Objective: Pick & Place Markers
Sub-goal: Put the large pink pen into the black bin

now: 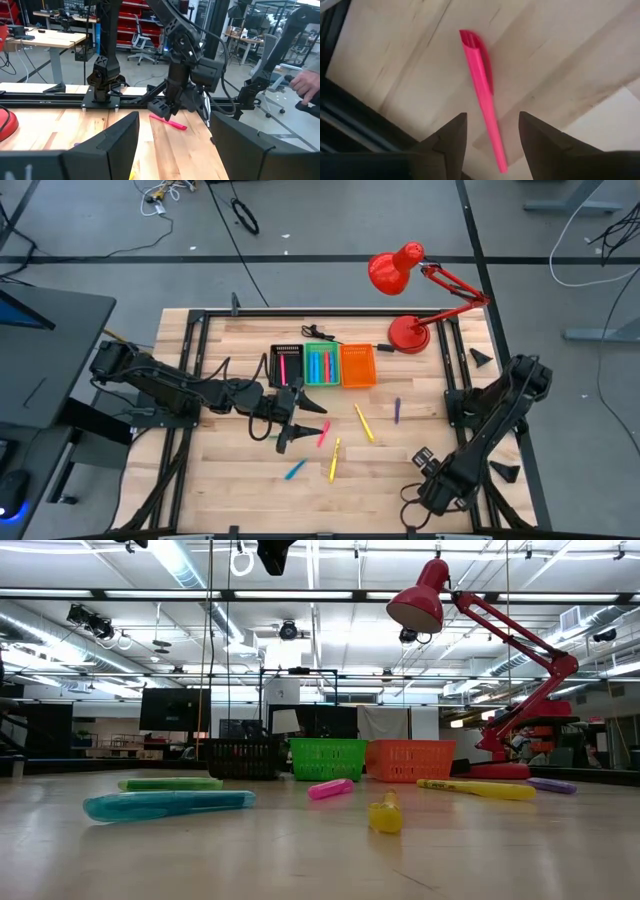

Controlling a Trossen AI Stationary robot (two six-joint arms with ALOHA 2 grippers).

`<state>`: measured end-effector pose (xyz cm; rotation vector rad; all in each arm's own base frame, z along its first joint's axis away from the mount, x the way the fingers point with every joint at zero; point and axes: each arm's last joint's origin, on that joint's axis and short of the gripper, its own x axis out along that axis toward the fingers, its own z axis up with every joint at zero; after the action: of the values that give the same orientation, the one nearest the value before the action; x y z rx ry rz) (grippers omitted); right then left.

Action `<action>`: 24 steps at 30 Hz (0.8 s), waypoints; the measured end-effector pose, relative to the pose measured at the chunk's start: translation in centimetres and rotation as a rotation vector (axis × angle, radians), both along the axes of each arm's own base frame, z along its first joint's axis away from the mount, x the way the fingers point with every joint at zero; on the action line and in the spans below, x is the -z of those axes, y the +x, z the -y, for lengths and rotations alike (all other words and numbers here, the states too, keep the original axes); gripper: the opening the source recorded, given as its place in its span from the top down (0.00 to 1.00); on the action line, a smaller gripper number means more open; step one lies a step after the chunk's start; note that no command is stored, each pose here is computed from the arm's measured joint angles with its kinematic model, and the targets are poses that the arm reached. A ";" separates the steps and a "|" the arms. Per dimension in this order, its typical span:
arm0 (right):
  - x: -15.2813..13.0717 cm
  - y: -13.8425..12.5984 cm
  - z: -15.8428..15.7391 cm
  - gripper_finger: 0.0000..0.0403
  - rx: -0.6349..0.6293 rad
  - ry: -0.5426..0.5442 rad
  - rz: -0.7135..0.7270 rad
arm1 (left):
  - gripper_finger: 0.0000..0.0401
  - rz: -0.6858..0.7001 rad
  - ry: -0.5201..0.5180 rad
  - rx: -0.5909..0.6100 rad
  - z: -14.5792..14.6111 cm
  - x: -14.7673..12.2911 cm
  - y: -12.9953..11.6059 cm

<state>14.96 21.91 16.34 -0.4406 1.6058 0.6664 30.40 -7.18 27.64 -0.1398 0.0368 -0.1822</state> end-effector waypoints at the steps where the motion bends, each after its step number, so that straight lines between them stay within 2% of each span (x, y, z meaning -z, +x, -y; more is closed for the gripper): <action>1: 0.2 0.1 -0.1 0.55 0.001 -0.005 -0.003 | 0.38 0.000 0.000 0.000 0.0 0.0 0.0; 12: 2.7 -0.9 -1.6 0.55 0.045 -0.093 -0.006 | 0.38 0.000 -0.002 0.004 0.0 0.0 0.0; 19: 3.2 -1.4 -2.1 0.55 0.050 -0.153 0.053 | 0.38 0.000 -0.003 0.005 0.0 0.0 0.0; 24: 3.2 -1.4 -2.1 0.61 0.046 -0.154 0.054 | 0.38 0.001 -0.003 0.005 0.0 0.0 0.0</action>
<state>13.58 23.97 13.12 -0.5288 1.6172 0.4938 30.40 -7.19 27.65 -0.1423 0.0362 -0.1868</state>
